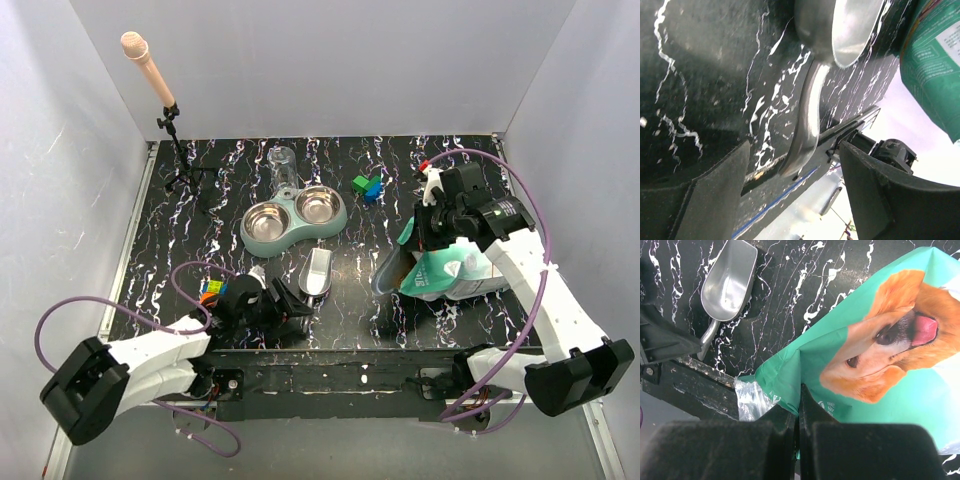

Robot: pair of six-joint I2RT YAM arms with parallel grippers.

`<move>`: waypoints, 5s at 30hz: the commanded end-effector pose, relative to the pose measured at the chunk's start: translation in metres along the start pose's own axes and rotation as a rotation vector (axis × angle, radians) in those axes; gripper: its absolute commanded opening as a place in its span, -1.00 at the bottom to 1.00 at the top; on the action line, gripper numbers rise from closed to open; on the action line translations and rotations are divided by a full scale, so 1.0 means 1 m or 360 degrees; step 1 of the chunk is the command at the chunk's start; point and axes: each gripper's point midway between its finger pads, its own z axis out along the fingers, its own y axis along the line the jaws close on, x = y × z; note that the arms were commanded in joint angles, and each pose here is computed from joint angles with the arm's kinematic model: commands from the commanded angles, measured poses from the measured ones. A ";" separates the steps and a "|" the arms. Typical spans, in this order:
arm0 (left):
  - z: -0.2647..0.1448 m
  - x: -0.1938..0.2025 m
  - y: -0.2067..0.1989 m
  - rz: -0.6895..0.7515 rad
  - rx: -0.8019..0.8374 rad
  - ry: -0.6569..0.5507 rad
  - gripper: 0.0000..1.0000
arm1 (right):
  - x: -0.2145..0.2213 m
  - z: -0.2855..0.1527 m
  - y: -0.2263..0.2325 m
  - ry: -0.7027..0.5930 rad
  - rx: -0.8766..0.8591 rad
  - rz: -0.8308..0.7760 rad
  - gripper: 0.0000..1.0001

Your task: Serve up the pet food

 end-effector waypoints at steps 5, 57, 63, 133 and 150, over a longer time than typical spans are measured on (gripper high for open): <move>0.023 -0.015 -0.021 -0.0019 0.0179 -0.0101 0.32 | -0.021 -0.025 0.029 -0.0213 -0.0192 -0.0026 -0.97; -0.140 0.034 -0.176 0.0704 -0.0354 0.0980 -1.00 | -0.078 -0.005 -0.003 -0.0325 0.0390 -0.0113 -0.97; -0.121 0.028 -0.169 0.0709 -0.0446 0.1012 -1.00 | -0.077 0.000 0.017 -0.0328 0.0266 -0.0155 -0.97; 0.037 0.018 -0.244 0.0898 0.0771 0.0868 -1.00 | -0.051 -0.049 0.012 -0.0715 -0.0001 -0.0121 -0.97; 0.020 -0.015 -0.233 0.0485 0.0449 0.0754 -1.00 | -0.038 -0.054 0.002 -0.0627 0.0078 -0.0121 -0.97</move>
